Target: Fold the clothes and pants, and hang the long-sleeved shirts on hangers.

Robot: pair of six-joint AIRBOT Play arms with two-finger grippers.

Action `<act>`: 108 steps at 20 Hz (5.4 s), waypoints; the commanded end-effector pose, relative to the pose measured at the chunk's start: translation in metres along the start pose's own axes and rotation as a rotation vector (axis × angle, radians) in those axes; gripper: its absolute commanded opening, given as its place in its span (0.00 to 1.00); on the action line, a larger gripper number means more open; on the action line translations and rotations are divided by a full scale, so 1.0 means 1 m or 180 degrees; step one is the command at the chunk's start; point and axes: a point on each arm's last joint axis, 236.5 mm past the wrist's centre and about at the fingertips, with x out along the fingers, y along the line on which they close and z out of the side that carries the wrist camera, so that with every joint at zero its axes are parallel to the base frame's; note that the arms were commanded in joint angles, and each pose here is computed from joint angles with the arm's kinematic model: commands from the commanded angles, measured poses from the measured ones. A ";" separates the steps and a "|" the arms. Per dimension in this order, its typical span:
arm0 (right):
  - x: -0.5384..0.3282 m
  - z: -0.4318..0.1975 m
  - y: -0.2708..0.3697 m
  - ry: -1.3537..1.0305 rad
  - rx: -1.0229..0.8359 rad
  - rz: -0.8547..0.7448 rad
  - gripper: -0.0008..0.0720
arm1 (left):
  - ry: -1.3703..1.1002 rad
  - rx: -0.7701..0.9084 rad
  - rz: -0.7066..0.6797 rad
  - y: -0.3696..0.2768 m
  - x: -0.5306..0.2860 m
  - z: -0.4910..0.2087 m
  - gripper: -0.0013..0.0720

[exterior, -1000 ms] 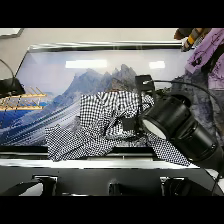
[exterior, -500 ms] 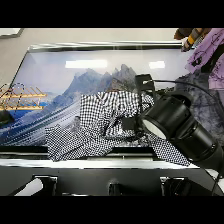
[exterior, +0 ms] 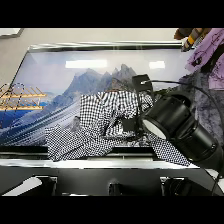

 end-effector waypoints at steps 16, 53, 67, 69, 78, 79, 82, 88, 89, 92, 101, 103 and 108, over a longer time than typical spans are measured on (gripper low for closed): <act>0.000 -0.003 -0.001 0.0042 0.0248 -0.0014 0.05 | 0.0319 0.0619 -0.0470 -0.046 0.122 -0.008 0.93; -0.001 0.020 -0.011 -0.0275 0.0273 -0.0133 0.05 | -0.1855 0.0686 -0.0834 -0.231 -0.140 0.173 0.05; -0.002 0.025 -0.014 -0.0347 0.0274 -0.0178 0.05 | -0.1735 0.3161 -0.1855 -0.384 -0.232 -0.035 0.04; -0.002 0.025 -0.015 -0.0344 0.0274 -0.0183 0.05 | -0.1782 0.3241 -0.1779 -0.371 -0.237 -0.039 0.04; -0.002 0.025 -0.015 -0.0345 0.0276 -0.0188 0.05 | -0.1678 0.3473 -0.2584 -0.364 -0.267 -0.083 0.04; -0.002 0.025 -0.015 -0.0344 0.0277 -0.0189 0.05 | -0.1749 0.3441 -0.2606 -0.362 -0.269 -0.078 0.04; -0.002 0.025 -0.018 -0.0352 0.0285 -0.0223 0.05 | -0.1591 0.3427 -0.2781 -0.353 -0.266 -0.085 0.04; -0.001 0.030 -0.031 -0.0408 0.0368 -0.0434 0.05 | -0.1450 0.3528 -0.3162 -0.359 -0.264 -0.096 0.04; 0.001 0.030 -0.031 -0.0399 0.0362 -0.0450 0.05 | -0.1432 0.3552 -0.3185 -0.359 -0.260 -0.093 0.04; 0.009 0.030 -0.028 -0.0339 0.0333 -0.0505 0.05 | -0.1373 0.3476 -0.3184 -0.354 -0.248 -0.084 0.04; 0.019 0.041 -0.039 -0.0431 0.0458 -0.0785 0.05 | -0.1292 0.3492 -0.3246 -0.349 -0.251 -0.092 0.04; 0.019 0.043 -0.041 -0.0447 0.0457 -0.0829 0.05 | -0.1280 0.3493 -0.3239 -0.348 -0.251 -0.093 0.04; 0.025 0.048 -0.046 -0.0479 0.0453 -0.0965 0.05 | -0.1254 0.3483 -0.3243 -0.348 -0.250 -0.094 0.04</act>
